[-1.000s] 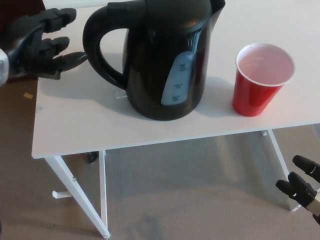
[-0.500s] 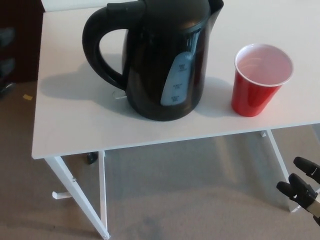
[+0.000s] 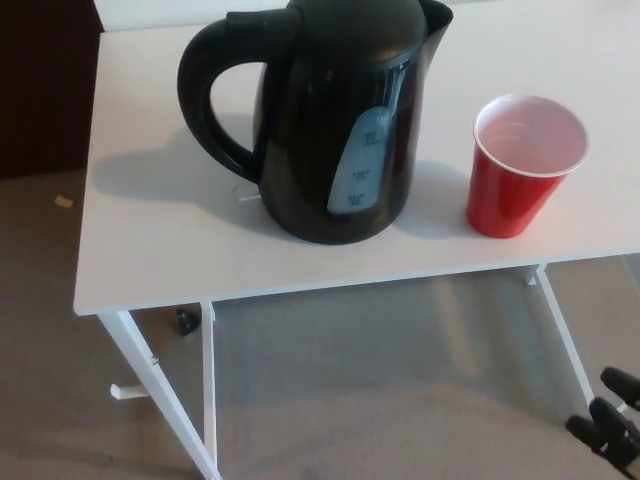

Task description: The robot walk towards a table in front and uses its left hand to pick up the pot from the base and pour water to the cup on the right hand side

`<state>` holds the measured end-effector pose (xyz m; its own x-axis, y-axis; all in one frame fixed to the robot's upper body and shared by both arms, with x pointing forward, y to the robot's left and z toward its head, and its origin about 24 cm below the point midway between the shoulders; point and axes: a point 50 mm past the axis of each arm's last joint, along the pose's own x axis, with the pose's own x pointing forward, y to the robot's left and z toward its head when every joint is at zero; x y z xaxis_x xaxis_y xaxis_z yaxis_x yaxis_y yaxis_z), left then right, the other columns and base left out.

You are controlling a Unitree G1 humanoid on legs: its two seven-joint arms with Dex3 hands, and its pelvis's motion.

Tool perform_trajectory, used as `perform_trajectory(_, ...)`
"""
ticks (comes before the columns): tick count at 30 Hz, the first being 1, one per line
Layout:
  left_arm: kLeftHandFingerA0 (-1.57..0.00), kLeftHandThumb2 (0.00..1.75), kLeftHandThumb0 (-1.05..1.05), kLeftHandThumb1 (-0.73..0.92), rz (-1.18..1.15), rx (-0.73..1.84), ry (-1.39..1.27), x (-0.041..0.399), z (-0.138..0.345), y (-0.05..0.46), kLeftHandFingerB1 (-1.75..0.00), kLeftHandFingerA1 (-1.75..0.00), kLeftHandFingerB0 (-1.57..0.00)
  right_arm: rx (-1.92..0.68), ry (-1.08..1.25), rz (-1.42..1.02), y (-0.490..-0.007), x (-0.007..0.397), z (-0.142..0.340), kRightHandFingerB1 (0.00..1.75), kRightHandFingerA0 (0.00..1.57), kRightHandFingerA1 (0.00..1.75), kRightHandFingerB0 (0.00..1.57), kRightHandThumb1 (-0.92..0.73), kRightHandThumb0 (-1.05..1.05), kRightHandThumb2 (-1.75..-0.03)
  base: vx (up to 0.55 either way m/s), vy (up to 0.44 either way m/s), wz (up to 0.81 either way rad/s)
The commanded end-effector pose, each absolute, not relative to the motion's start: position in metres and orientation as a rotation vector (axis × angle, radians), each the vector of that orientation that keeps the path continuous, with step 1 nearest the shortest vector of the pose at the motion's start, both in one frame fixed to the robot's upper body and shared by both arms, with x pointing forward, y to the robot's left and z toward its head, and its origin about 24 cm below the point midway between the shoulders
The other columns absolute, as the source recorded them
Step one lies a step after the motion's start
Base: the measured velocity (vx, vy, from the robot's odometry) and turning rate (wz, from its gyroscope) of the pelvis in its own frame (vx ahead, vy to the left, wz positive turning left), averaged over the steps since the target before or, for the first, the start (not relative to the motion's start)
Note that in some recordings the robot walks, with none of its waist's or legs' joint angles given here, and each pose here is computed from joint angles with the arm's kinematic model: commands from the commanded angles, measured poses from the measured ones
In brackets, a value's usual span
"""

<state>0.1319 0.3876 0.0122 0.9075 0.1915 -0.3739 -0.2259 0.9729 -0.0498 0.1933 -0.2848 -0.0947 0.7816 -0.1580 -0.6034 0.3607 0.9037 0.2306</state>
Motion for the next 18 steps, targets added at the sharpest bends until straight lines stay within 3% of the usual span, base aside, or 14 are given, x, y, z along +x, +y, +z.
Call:
perform_trajectory(1,-0.19,0.63,-0.51,0.77,0.268,0.086,0.702,0.121,-0.038,0.377,-0.30,-0.33,-0.18,0.290,0.678,-0.368,-0.309,0.162,-0.101,0.52,0.67,0.57,0.55,-0.40,-0.32,-0.64,0.00,0.000,0.07)
perform_trajectory(5,-0.19,0.64,-0.52,0.78,0.251,0.154,0.777,0.130,-0.048,0.371,-0.29,-0.33,-0.17,0.286,0.684,-0.375,-0.313,0.157,-0.102,0.52,0.67,0.57,0.54,-0.40,-0.32,-0.64,0.00,0.000,0.00)
perform_trajectory(6,-0.16,0.63,-0.52,0.77,0.255,0.148,0.771,0.137,-0.049,0.369,-0.30,-0.32,-0.17,0.292,0.687,-0.374,-0.311,0.157,-0.102,0.44,0.65,0.49,0.55,-0.49,-0.20,-0.54,0.00,0.000,0.00)
perform_trajectory(12,-0.16,0.63,-0.52,0.76,0.265,0.130,0.764,0.147,-0.064,0.358,-0.33,-0.35,-0.18,0.289,0.712,-0.359,-0.307,0.146,-0.108,0.43,0.66,0.50,0.51,-0.48,-0.22,-0.54,0.00,0.000,0.00)
perform_trajectory(13,-0.01,1.09,-0.32,0.61,0.253,0.138,0.782,0.142,-0.070,0.355,-0.49,-0.52,0.00,0.275,0.718,-0.361,-0.309,0.143,-0.109,0.49,0.64,0.57,0.48,-0.41,-0.32,-0.65,0.00,0.000,0.00)
perform_trajectory(14,-0.01,1.09,-0.32,0.61,0.232,0.149,0.808,0.133,-0.078,0.350,-0.49,-0.52,0.00,0.254,0.727,-0.364,-0.311,0.139,-0.109,0.49,0.64,0.57,0.48,-0.41,-0.32,-0.65,0.00,0.000,0.00)
perform_trajectory(15,-0.09,0.64,-0.54,0.75,0.211,0.183,0.833,0.131,-0.080,0.350,-0.30,-0.24,-0.14,0.259,0.726,-0.364,-0.311,0.140,-0.109,0.42,0.63,0.48,0.50,-0.49,-0.21,-0.54,0.00,0.000,0.00)
perform_trajectory(18,-0.09,0.64,-0.54,0.75,0.177,0.237,0.868,0.127,-0.085,0.350,-0.30,-0.24,-0.14,0.265,0.724,-0.364,-0.312,0.141,-0.108,0.42,0.63,0.48,0.50,-0.49,-0.21,-0.54,0.00,0.000,0.00)
